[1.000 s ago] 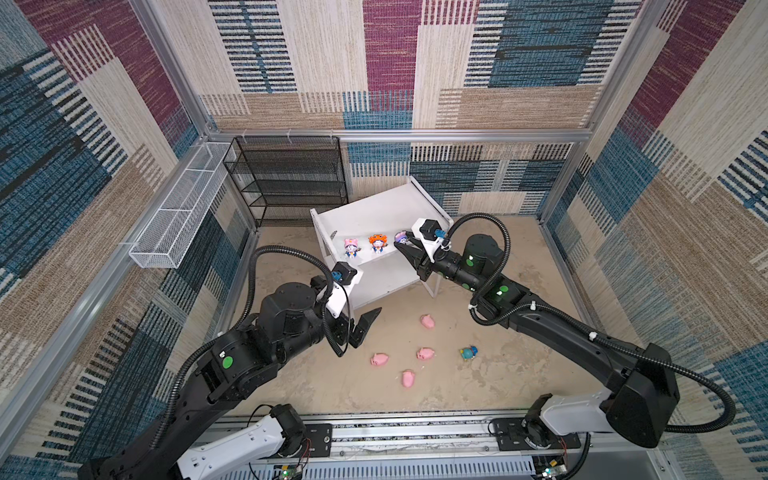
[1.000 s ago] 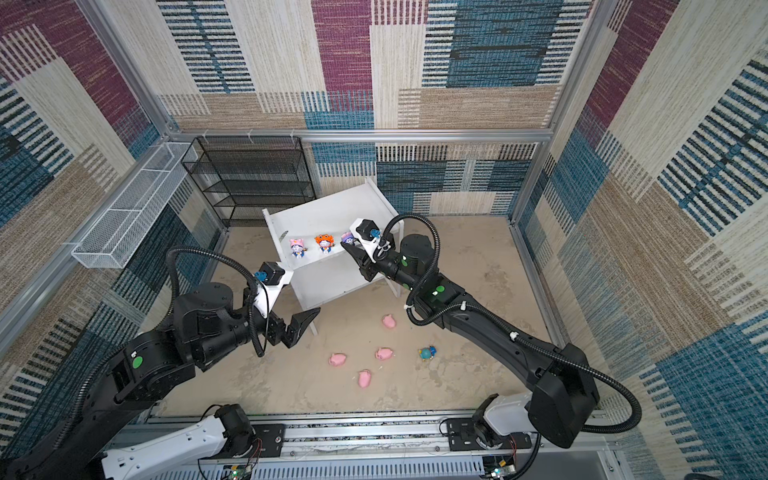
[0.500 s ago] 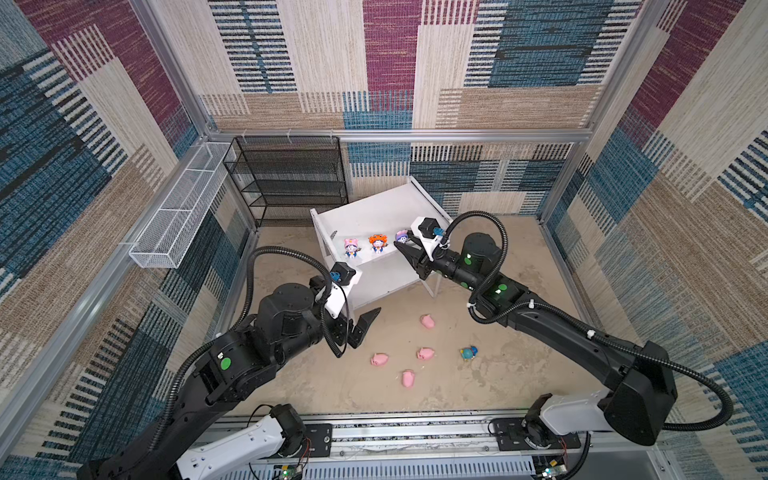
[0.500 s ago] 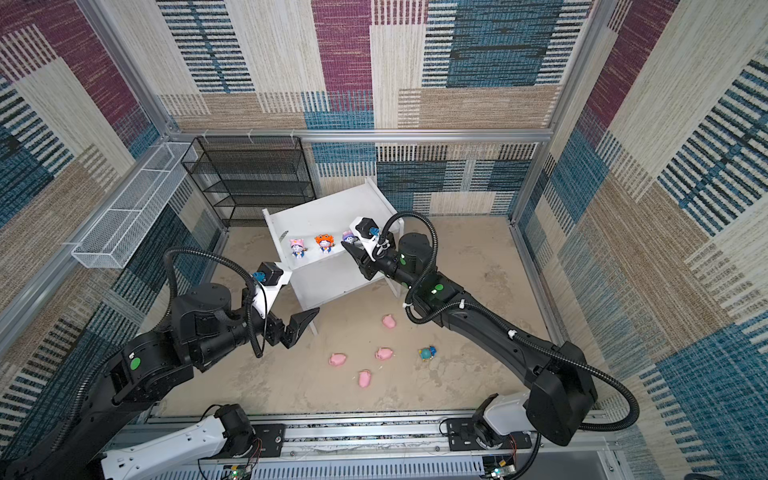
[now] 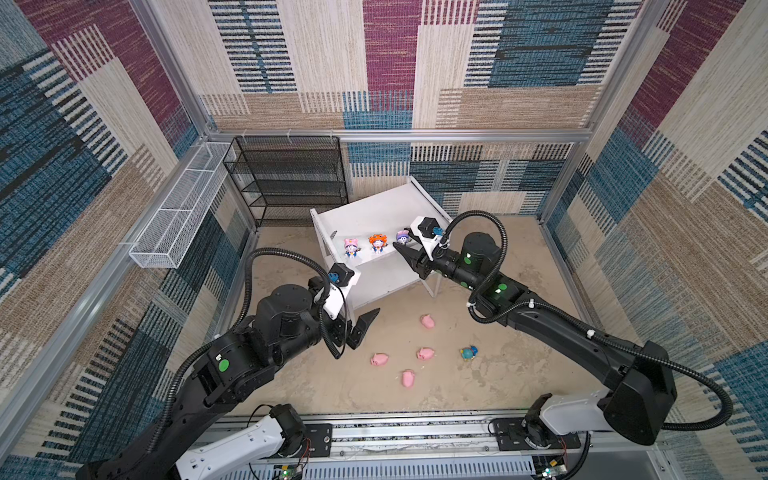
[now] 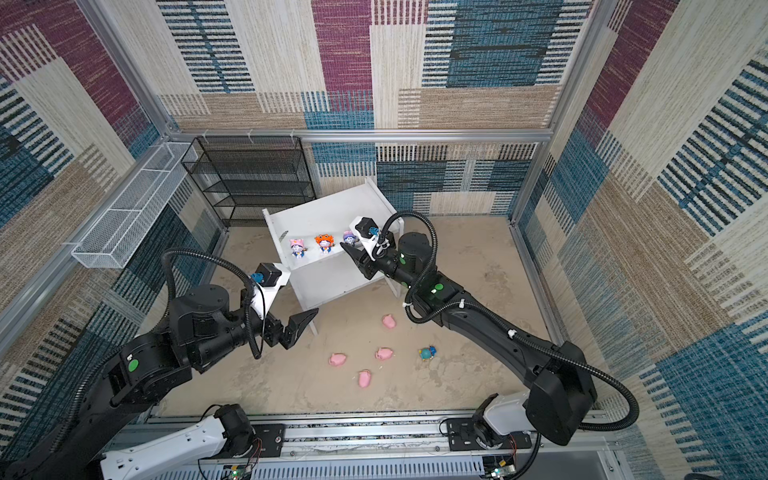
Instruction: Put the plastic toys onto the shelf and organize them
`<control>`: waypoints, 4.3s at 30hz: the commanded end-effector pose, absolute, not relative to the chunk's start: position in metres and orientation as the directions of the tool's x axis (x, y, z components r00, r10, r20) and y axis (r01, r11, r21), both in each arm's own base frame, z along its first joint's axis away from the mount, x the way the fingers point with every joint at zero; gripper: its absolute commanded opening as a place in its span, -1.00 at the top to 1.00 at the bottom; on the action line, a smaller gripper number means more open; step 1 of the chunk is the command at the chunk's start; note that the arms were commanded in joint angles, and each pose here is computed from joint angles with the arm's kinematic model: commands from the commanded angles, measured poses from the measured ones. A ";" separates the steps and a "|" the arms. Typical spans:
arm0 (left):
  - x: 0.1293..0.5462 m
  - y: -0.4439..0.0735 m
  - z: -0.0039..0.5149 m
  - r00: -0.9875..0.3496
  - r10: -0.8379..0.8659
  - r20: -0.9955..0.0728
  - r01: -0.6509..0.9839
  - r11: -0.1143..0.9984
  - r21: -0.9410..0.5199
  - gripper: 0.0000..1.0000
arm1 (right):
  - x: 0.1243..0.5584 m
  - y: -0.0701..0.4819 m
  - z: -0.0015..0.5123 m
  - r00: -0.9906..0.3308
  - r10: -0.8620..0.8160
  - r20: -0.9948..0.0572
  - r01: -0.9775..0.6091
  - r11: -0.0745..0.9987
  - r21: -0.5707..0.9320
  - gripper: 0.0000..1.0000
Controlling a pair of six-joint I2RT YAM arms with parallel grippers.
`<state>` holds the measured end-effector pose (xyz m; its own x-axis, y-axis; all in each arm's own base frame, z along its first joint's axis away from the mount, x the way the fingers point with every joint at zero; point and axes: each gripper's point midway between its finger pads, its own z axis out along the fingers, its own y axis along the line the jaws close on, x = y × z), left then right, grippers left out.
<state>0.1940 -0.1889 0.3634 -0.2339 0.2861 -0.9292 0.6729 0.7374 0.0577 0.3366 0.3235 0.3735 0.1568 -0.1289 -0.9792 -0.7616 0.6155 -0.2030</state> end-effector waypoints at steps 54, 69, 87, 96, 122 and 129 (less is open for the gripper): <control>0.194 -0.190 0.369 -0.215 0.277 -0.936 0.679 0.732 0.061 -0.98 | 0.309 0.314 0.375 0.151 -0.095 -0.984 -0.818 0.547 -0.179 0.72; 0.194 -0.189 0.366 -0.220 0.280 -0.934 0.675 0.736 0.062 -0.98 | 0.317 0.315 0.370 0.152 -0.115 -0.982 -0.806 0.560 -0.190 0.72; 0.193 -0.188 0.365 -0.223 0.280 -0.934 0.674 0.737 0.060 -0.98 | 0.324 0.314 0.371 0.160 -0.134 -0.978 -0.787 0.581 -0.208 0.72; 0.193 -0.187 0.364 -0.223 0.279 -0.934 0.671 0.739 0.060 -0.98 | 0.325 0.315 0.371 0.161 -0.137 -0.977 -0.787 0.580 -0.211 0.72; 0.182 -0.196 0.346 -0.241 0.302 -0.923 0.730 0.683 0.033 -0.98 | 0.266 0.253 0.340 -0.008 -0.129 -0.992 -0.764 0.641 -0.077 0.18; 0.163 -0.206 0.328 -0.244 0.339 -0.909 0.806 0.592 0.005 -0.98 | 0.247 0.211 0.263 -0.339 -0.003 -0.941 -0.618 0.755 0.220 -0.35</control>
<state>0.1730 -0.1982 0.3304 -0.2661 0.3207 -0.9090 0.7571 0.6532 0.0089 0.2447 0.2282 0.2896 -0.1642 -0.0944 -0.9819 -0.7295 0.6816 0.0565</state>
